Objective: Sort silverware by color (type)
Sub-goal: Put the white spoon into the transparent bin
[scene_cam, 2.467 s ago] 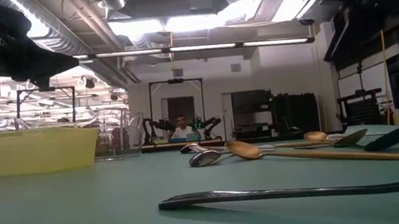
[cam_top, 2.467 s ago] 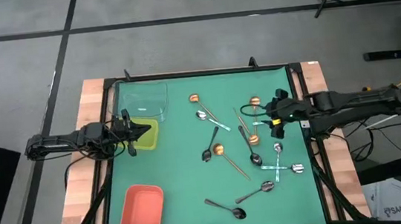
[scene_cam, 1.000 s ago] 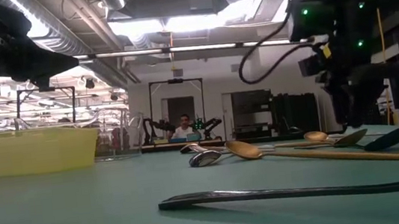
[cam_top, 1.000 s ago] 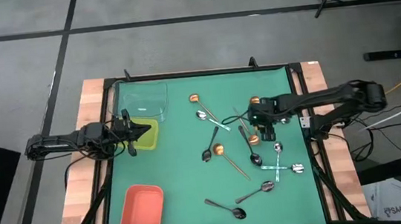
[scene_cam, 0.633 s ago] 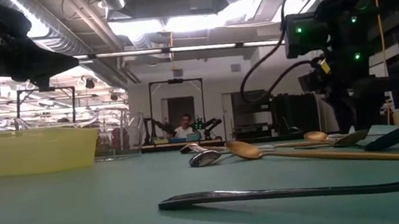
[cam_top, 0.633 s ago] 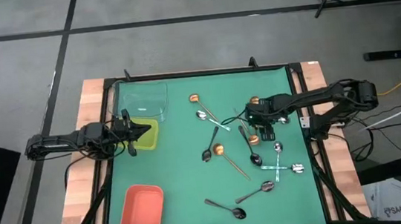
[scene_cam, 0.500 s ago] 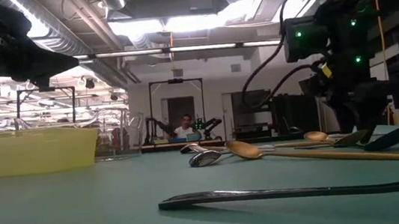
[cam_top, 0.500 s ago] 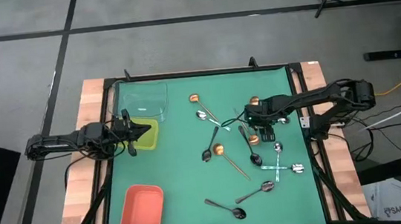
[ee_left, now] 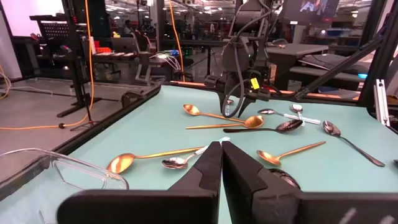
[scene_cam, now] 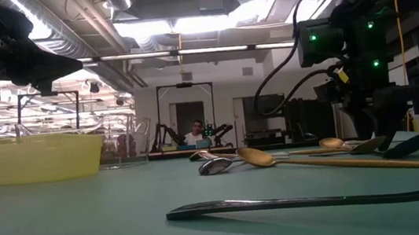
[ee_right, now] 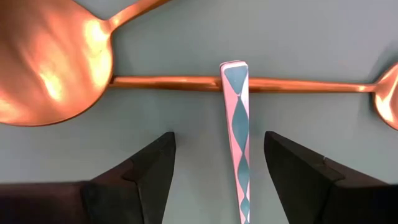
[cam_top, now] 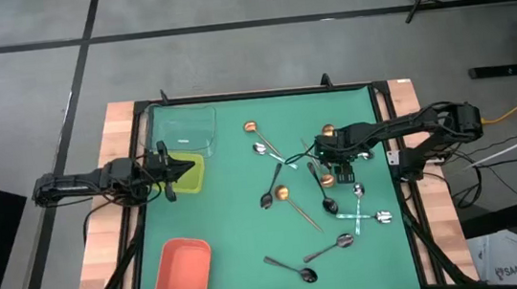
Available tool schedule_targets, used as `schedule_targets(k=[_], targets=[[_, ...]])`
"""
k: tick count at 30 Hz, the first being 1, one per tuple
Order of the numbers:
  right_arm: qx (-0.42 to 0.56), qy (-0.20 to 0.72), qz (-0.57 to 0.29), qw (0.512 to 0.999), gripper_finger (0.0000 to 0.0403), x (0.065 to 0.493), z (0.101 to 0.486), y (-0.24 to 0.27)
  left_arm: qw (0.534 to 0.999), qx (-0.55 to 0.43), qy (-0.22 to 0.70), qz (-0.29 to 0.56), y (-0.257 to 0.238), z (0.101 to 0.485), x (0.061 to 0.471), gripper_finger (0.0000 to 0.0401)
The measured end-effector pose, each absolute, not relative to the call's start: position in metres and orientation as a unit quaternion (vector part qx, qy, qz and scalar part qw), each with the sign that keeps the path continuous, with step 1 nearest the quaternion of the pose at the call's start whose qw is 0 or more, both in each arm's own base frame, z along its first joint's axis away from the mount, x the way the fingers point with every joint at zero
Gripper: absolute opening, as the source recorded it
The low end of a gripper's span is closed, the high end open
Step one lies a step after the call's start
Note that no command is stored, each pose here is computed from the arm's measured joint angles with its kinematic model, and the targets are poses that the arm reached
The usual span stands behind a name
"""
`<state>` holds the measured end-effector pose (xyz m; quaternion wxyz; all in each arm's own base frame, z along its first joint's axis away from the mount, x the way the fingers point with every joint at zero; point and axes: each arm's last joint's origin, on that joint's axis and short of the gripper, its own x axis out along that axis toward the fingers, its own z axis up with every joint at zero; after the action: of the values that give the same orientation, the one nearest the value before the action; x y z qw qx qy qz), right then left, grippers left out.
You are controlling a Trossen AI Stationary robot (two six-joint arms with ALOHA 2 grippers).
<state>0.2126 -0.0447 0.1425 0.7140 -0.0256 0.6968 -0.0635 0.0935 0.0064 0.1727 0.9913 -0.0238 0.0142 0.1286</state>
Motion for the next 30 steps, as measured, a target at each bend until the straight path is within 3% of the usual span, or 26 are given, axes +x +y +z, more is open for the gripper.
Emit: schedule_targets(k=[20, 30], targets=[[-0.027, 0.696, -0.067, 0.715, 0.0237, 0.2129, 0.1423, -0.0447, 0.991, -0.024, 0.014, 0.129, 0.0064, 0.1727, 0.0934, 0.0005], [-0.021, 0.695, -0.06, 0.716, 0.0162, 0.2129, 0.1419, -0.044, 0.991, -0.023, 0.014, 0.128, 0.0064, 0.1727, 0.0934, 0.0005]])
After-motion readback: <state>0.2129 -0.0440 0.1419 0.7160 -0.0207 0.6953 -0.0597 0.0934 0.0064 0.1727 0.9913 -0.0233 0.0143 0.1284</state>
